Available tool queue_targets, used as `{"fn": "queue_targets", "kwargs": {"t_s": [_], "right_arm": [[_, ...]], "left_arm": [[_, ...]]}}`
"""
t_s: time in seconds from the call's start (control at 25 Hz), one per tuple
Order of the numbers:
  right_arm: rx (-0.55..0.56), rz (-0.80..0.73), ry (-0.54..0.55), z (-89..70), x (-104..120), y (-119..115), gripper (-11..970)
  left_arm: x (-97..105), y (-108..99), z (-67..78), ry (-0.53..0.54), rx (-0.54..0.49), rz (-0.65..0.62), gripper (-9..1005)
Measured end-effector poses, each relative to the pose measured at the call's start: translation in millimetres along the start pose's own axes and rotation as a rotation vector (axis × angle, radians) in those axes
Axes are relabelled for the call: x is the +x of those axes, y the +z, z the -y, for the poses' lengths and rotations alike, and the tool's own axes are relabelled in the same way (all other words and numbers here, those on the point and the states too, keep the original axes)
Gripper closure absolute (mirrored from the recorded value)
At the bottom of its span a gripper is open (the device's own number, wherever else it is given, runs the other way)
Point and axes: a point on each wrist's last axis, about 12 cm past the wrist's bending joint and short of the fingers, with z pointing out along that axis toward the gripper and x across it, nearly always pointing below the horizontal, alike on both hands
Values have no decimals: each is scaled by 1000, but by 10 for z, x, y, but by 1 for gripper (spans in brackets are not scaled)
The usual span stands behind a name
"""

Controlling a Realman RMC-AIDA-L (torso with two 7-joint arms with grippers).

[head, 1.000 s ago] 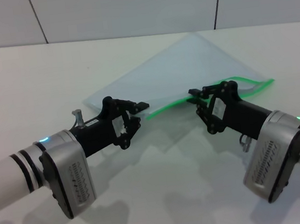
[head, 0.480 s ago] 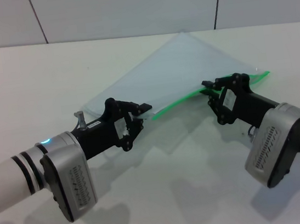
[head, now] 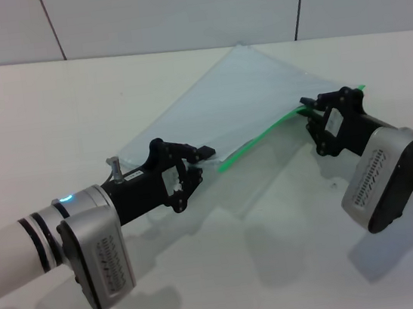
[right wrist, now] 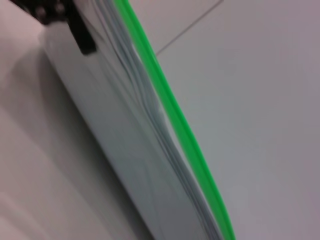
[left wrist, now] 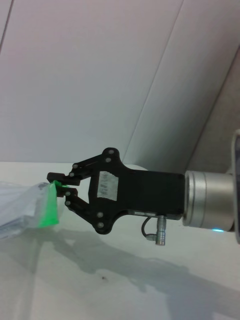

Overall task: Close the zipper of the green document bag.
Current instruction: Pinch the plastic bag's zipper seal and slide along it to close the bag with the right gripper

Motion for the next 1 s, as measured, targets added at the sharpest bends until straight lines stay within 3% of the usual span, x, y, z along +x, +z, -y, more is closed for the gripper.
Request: {"fn": "queue_targets", "kwargs": {"t_s": [1.0], "right_arm": [[116,-191,82,340,326,8,879]], "left_arm": [[-151,-18,112,26,21,83,848]]}}
